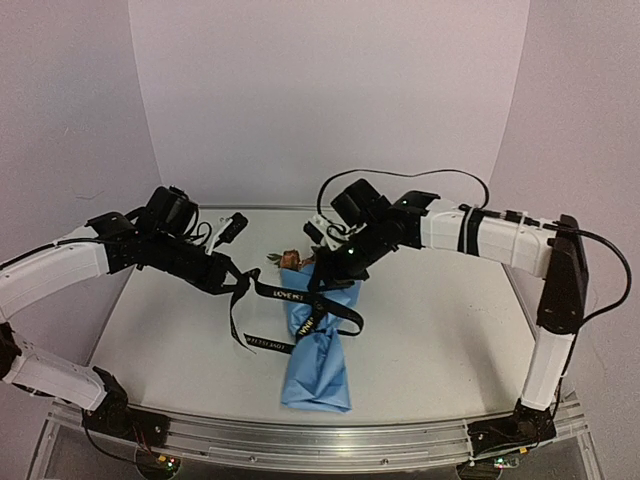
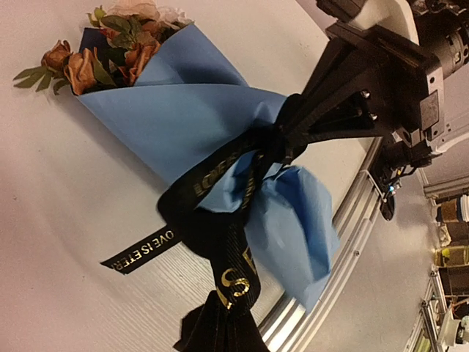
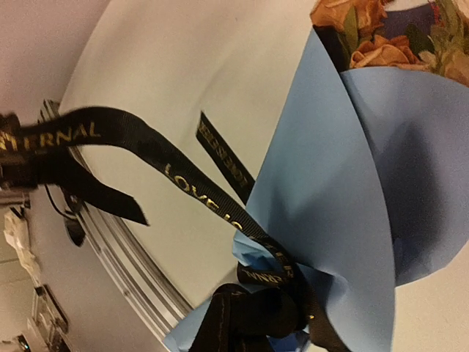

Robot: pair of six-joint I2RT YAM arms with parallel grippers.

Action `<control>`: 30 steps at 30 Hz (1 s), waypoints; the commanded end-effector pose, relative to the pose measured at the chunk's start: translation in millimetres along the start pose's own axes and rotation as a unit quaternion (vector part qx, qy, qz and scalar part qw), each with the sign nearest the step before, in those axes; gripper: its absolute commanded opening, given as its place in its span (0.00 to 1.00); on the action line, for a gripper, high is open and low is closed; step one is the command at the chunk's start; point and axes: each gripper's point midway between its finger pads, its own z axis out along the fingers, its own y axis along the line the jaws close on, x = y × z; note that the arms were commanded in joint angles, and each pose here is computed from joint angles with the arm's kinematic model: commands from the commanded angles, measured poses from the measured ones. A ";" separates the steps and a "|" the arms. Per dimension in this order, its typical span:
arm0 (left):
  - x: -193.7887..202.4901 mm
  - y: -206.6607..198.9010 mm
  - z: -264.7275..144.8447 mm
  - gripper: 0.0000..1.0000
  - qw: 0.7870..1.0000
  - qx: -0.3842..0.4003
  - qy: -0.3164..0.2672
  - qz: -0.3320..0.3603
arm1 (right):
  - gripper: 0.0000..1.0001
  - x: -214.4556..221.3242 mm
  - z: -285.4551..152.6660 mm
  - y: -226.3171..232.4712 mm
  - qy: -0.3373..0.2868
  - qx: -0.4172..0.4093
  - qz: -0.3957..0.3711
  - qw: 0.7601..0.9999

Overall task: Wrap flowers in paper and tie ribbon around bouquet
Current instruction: Cross the half-tied ribbon over the folded bouquet.

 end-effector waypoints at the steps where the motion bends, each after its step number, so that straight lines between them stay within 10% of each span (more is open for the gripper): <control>1: -12.3 15.3 -14.9 0.00 0.999 -0.029 -0.028 0.000 | 0.00 -63.4 15.0 27.4 -0.056 -0.041 0.047 0.996; 17: -19.2 -67.8 -8.5 0.00 0.973 0.201 0.001 -0.112 | 0.00 -82.0 40.5 3.8 -0.035 -0.094 0.080 0.992; 30: -74.9 -126.0 48.1 0.05 0.954 0.241 -0.118 -0.138 | 0.00 -92.6 45.5 -18.5 -0.039 -0.101 0.104 0.989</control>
